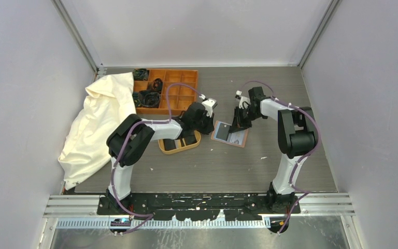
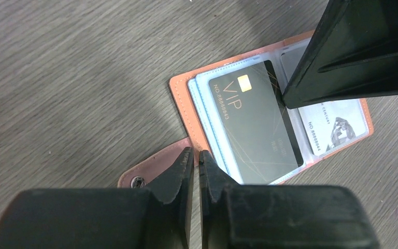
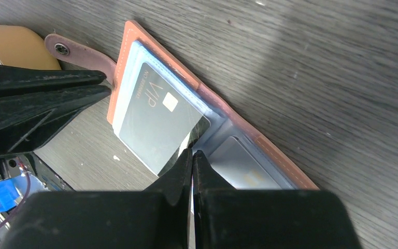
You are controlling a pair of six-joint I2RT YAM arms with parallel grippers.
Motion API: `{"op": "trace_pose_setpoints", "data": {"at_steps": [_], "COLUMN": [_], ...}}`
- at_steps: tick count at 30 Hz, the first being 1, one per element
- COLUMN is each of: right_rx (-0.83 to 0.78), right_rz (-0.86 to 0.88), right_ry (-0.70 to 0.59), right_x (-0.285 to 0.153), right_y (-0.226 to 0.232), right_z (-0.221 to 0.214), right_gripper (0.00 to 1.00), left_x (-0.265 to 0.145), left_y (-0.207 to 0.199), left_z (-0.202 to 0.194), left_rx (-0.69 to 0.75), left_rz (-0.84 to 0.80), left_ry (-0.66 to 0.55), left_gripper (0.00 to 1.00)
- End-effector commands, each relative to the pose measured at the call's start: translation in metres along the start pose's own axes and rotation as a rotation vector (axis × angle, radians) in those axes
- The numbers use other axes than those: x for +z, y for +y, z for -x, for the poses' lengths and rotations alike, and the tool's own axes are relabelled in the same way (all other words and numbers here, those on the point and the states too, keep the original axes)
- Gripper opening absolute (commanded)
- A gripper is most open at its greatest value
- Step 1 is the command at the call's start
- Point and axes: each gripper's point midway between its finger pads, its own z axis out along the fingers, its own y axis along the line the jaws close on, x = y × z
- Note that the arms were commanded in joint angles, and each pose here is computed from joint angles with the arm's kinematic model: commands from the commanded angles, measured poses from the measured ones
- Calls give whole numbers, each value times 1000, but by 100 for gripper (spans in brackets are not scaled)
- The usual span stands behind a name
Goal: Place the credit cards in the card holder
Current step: Insert the credit card into the card holder.
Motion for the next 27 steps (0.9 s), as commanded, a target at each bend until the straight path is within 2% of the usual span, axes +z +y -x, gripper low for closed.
{"op": "trace_pose_setpoints", "data": {"at_steps": [1,11,17,27], "right_rx": [-38,-78,-146,-403], "right_rz": [-4,82,130,90], "right_ry": [-14,-25,-50,-284], "right_x": [2,-1,-28,-107], "right_y": [6,32,40,68], "right_z": [13,19,24,40], "right_gripper": [5,6,10,22], "left_x": [5,9,4,-6], "left_y": [-1,-4,-9,-30], "left_z": [3,-7,-6,-17], "left_rx": [12,-2,-15,-15], "left_rz": [-4,-25,-48,-88], "left_ry": [8,45,39,54], "left_gripper": [9,8,8,7]}}
